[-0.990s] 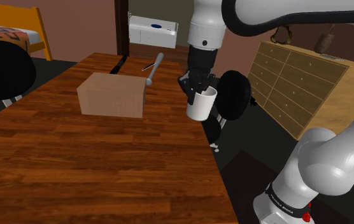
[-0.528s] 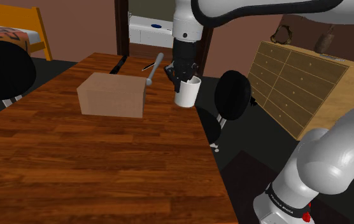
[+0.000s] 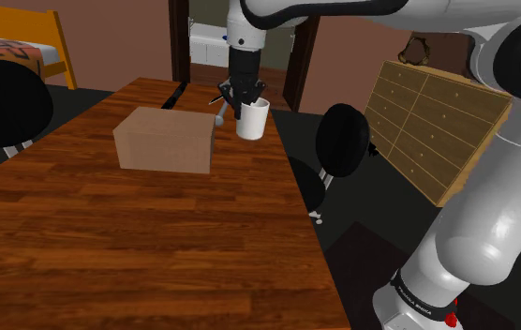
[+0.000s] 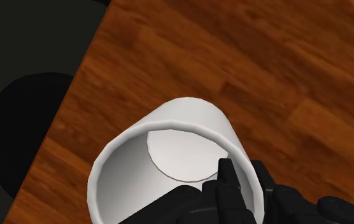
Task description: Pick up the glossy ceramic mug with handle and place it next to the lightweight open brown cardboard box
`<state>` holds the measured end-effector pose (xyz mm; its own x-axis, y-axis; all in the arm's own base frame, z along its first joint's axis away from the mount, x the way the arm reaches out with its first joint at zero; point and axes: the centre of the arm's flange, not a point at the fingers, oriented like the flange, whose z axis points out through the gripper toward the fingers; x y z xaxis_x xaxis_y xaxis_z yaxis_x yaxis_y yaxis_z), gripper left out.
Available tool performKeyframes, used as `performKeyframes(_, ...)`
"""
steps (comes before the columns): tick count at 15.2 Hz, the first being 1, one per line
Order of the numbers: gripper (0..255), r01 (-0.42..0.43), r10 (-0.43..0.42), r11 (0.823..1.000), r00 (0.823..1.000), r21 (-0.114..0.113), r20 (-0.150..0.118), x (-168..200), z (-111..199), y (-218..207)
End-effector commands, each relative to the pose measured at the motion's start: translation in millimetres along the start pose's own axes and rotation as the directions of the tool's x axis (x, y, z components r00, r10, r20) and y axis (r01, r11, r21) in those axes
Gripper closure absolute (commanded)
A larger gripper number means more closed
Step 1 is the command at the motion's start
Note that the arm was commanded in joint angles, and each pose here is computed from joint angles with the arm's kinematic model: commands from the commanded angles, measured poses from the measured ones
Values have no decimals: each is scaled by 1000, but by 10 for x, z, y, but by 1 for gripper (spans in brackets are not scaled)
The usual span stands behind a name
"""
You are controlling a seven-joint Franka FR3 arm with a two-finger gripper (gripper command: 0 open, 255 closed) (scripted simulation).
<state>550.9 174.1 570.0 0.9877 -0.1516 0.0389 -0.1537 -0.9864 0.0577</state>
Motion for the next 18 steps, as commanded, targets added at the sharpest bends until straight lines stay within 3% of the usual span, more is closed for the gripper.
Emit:
performKeyframes(1,255,0,0,1000,1000,0,-1,264,22,-1)
performKeyframes(4,255,0,0,1000,1000,0,-1,739,40,7)
performKeyframes(18,255,0,0,1000,1000,0,-1,711,777,-36)
